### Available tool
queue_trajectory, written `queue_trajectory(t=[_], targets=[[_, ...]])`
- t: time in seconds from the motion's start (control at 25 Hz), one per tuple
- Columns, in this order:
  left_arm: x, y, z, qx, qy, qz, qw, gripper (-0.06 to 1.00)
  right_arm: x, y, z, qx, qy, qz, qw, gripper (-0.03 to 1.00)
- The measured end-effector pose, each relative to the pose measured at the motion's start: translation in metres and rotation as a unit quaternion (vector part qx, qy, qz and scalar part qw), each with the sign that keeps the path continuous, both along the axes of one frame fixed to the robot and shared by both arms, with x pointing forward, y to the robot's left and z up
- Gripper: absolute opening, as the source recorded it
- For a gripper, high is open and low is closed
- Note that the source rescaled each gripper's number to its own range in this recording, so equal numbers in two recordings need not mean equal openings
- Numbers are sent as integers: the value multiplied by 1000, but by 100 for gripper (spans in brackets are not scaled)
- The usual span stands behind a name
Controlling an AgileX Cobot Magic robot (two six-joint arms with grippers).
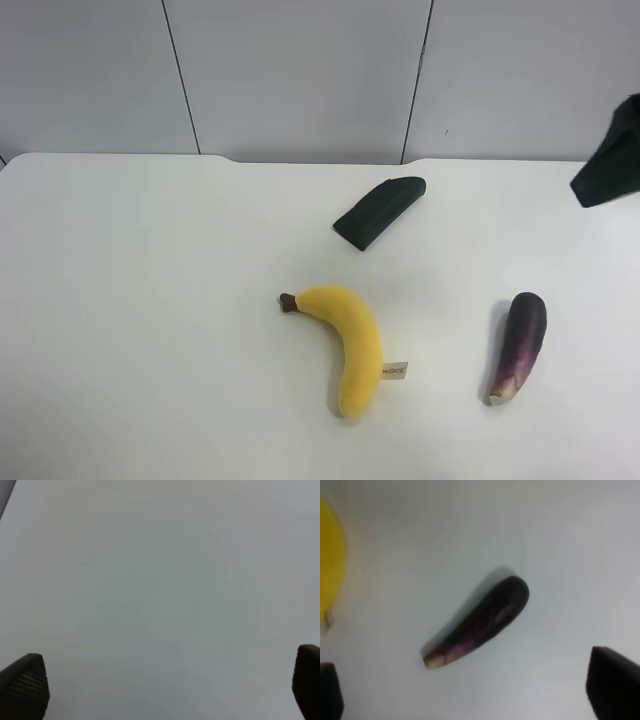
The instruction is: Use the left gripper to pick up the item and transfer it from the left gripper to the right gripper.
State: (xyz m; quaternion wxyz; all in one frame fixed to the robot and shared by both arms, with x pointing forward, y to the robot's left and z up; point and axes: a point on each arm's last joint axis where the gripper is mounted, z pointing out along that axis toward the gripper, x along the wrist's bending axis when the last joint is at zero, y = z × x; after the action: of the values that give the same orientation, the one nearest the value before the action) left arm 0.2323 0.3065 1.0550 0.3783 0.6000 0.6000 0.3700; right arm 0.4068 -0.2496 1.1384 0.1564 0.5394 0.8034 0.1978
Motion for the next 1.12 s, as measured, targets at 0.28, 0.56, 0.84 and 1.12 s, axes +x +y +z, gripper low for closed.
queue_trajectory(t=[0.28,0.56,0.84,1.12], targets=[[0,0,0,0,0,0,1000,100,-75,-21,-37,11,-18,-10,1000,95],[0,0,0,0,0,0,1000,100,-141,-40,-82,32,-87,-10,996,95],[0,0,0,0,0,0,1000,100,-178,-51,-74,98,-249,-34,963,95],[0,0,0,0,0,0,1000,100,-176,-54,-79,94,-287,-47,952,95]])
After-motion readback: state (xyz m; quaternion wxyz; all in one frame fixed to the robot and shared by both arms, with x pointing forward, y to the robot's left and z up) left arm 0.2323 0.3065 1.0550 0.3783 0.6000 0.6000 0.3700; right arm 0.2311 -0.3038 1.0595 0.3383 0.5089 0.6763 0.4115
